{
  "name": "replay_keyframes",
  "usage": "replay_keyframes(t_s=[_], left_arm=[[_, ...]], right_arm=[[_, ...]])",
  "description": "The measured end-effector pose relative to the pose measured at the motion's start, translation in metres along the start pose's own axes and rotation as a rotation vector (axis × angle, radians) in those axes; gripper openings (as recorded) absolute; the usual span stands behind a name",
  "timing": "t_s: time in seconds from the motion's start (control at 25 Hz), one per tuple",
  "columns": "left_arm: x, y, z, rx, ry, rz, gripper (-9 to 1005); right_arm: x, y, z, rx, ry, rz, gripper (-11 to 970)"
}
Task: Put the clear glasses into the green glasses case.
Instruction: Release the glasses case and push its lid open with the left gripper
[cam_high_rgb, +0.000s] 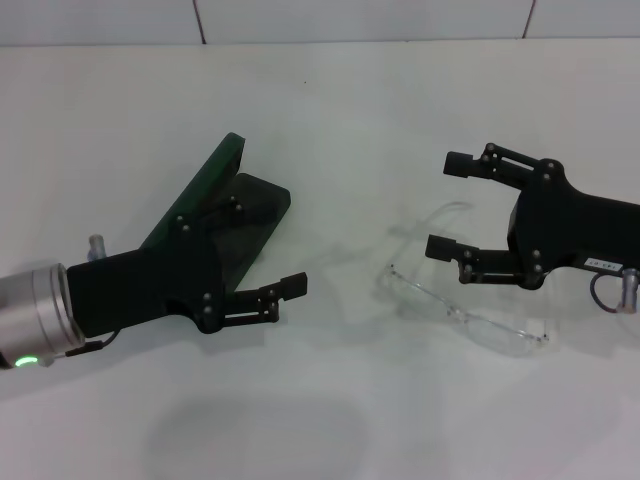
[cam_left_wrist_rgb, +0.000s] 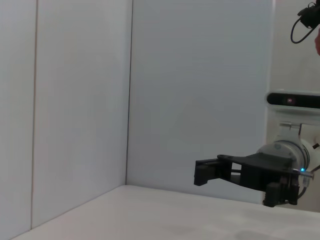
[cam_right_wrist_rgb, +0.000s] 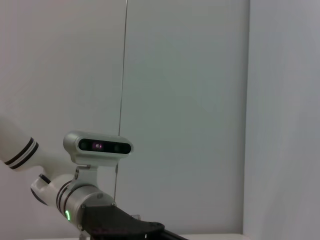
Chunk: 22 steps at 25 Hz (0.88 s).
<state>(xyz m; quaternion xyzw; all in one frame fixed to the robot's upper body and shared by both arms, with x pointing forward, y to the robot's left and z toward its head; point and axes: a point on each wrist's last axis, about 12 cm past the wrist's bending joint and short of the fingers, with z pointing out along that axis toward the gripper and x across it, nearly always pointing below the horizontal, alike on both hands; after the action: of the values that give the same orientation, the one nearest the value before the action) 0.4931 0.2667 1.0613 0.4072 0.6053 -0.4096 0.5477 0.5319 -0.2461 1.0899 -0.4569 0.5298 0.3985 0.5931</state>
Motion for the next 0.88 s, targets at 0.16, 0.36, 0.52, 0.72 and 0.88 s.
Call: replay_keyframes(t_s=[0.16, 0.36, 0.52, 0.72, 0.88], left_arm=[[0.001, 0.000, -0.001, -0.008, 0.006, -0.001, 891], [0.002, 0.000, -0.002, -0.010, 0.008, -0.003, 890], [0.000, 0.001, -0.002, -0.013, 0.003, -0.003, 889], [-0.021, 0.020, -0.002, -0.058, 0.016, 0.011, 888], [-0.028, 0.045, -0.001, -0.195, 0.142, -0.035, 887]], right_arm=[[0.001, 0.002, 0.002, 0.000, -0.004, 0.004, 798], [0.003, 0.004, 0.004, -0.013, 0.001, 0.006, 862], [0.003, 0.006, 0.006, -0.023, 0.003, 0.003, 851], [0.003, 0.006, 0.007, -0.026, 0.002, -0.001, 848], [0.002, 0.006, 0.007, -0.027, 0.003, -0.003, 848]])
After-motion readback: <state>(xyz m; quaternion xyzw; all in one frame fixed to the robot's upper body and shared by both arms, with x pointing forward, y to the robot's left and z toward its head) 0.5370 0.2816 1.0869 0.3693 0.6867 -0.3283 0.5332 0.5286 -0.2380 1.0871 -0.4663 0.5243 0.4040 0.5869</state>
